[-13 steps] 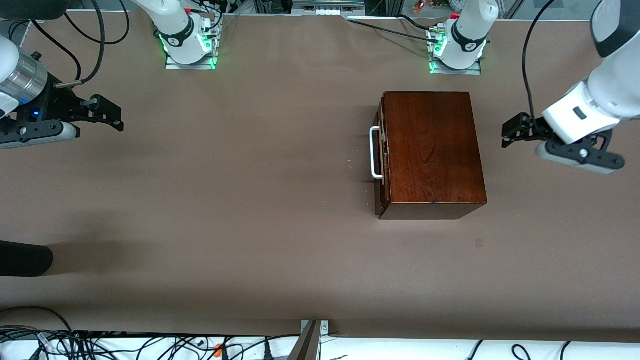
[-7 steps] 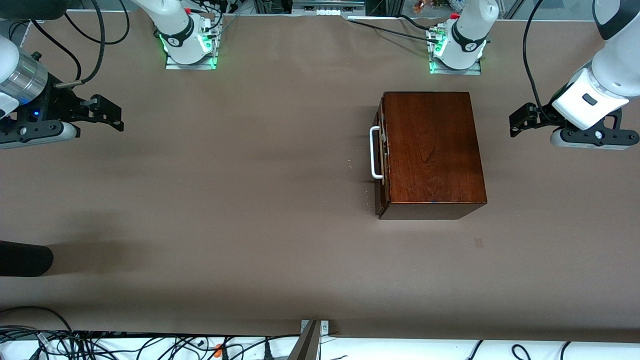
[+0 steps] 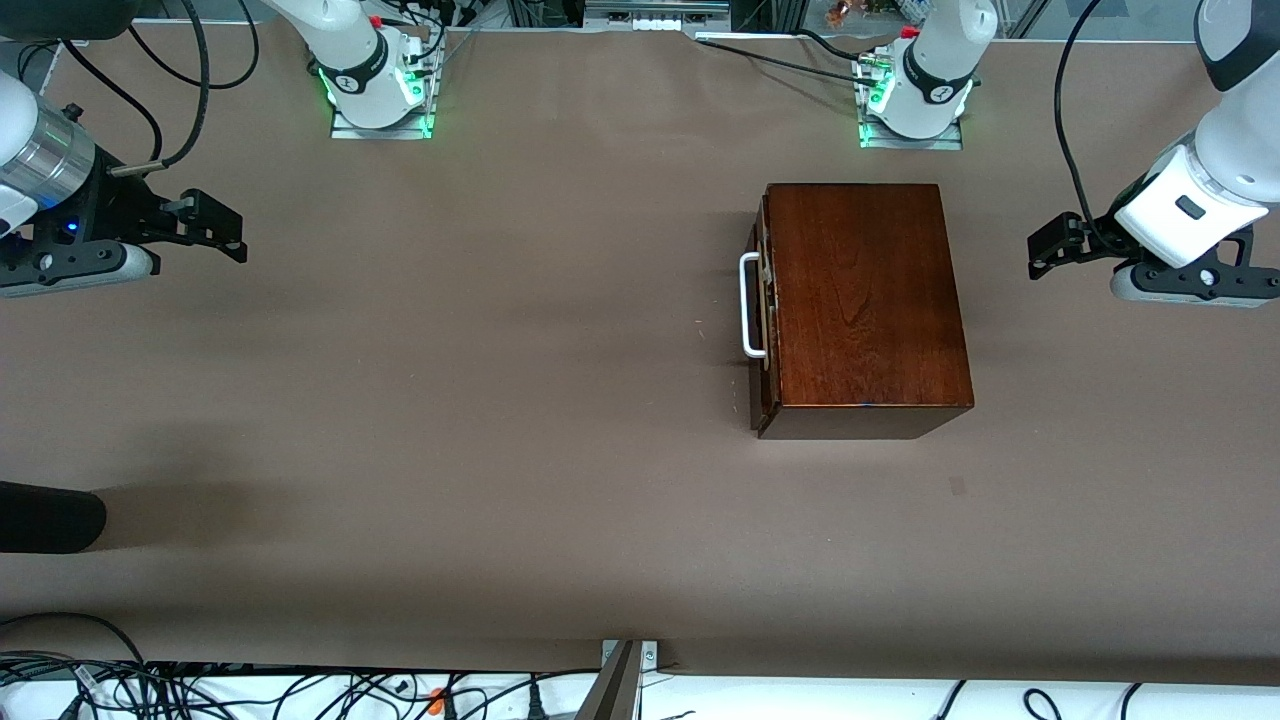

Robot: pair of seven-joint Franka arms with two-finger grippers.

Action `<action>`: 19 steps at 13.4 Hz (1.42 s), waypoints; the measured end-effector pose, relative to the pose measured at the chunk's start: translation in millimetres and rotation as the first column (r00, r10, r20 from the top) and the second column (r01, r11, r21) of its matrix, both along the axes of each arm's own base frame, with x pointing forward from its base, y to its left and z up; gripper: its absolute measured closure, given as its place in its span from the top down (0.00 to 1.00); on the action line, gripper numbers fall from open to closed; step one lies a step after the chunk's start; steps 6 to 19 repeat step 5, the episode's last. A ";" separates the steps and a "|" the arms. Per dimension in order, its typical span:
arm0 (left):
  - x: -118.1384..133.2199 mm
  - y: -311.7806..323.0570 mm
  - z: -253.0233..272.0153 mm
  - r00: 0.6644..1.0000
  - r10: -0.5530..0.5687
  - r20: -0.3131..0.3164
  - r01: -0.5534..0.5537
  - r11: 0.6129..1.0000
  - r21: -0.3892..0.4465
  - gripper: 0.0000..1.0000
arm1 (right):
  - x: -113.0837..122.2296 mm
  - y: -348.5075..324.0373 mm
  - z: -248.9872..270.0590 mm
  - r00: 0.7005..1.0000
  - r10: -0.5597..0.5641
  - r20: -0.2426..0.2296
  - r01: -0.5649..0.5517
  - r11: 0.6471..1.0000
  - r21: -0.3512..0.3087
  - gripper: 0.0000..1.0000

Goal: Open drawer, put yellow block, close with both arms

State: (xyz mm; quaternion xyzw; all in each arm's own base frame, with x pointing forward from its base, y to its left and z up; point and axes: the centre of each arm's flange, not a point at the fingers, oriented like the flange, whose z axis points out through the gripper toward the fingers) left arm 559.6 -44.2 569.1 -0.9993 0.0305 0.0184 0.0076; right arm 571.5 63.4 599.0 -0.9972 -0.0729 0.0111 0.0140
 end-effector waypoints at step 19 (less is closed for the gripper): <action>-0.1 -2.9 0.9 1.000 -0.005 0.002 0.005 1.000 0.000 1.00 | 0.0 -0.2 0.0 1.000 0.000 0.000 0.000 1.000 0.000 1.00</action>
